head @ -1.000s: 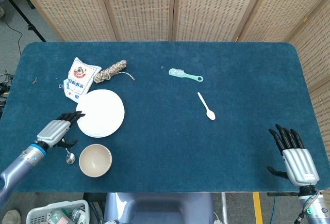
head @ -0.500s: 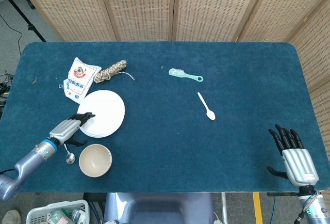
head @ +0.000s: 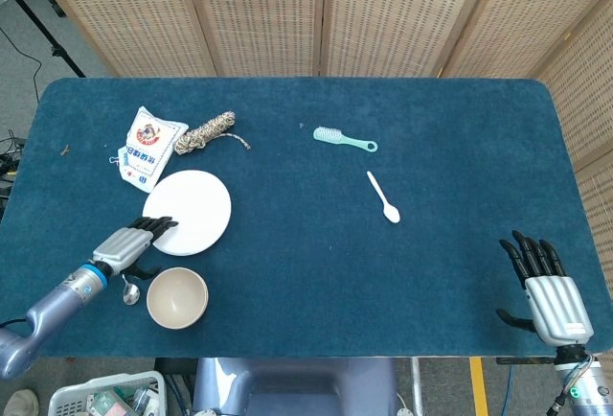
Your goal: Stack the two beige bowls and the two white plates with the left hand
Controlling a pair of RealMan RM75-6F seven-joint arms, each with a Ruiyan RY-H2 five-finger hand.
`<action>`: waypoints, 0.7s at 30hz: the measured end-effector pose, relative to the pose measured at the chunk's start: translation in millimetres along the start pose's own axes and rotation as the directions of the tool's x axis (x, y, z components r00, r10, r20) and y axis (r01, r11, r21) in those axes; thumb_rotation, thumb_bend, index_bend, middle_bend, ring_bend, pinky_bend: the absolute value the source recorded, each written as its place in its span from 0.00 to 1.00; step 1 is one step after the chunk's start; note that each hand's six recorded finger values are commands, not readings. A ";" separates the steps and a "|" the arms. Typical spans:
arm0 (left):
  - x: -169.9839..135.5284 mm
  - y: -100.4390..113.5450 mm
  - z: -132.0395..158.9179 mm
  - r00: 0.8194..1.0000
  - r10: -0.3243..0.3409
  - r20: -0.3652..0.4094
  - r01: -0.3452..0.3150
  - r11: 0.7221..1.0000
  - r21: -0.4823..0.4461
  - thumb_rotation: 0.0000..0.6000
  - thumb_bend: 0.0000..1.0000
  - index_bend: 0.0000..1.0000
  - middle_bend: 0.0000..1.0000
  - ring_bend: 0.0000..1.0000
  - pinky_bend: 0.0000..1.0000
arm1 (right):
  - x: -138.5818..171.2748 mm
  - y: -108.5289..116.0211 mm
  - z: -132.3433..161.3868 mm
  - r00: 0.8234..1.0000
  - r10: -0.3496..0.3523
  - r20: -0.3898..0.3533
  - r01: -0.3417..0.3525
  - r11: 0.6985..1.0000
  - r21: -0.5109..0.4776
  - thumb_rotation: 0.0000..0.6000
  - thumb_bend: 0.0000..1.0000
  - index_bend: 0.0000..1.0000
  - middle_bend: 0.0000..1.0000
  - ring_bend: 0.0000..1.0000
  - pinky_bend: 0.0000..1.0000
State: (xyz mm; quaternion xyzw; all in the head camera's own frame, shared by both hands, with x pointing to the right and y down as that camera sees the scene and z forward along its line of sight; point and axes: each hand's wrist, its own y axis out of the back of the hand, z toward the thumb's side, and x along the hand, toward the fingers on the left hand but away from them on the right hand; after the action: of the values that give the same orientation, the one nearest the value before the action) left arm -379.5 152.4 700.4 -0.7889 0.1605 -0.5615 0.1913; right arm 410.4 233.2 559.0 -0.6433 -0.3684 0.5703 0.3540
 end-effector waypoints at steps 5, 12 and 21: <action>-2.8 5.0 0.1 1.000 0.021 -0.004 -0.021 1.000 -0.002 1.00 0.36 0.00 0.00 0.00 0.00 | -0.1 -0.2 -0.3 1.000 0.000 0.002 0.000 1.000 0.000 1.00 0.00 0.02 0.00 0.00 0.00; -15.1 25.6 0.8 0.993 0.119 0.018 -0.119 0.992 -0.035 1.00 0.36 0.00 0.00 0.00 0.00 | -0.1 -1.2 0.7 1.000 0.005 -0.001 -0.005 1.000 0.000 1.00 0.00 0.02 0.00 0.00 0.00; -50.4 53.7 -7.5 0.960 0.278 0.042 -0.276 0.960 -0.039 1.00 0.36 0.00 0.00 0.00 0.00 | 1.1 0.6 1.7 1.000 0.001 -0.006 -0.001 1.000 -0.006 1.00 0.00 0.02 0.00 0.00 0.00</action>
State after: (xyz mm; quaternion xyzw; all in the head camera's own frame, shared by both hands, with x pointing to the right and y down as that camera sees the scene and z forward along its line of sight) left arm -404.7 128.0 635.2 -0.7747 0.2741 -0.5078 0.2586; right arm 408.8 233.9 557.7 -0.6461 -0.3685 0.5676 0.3529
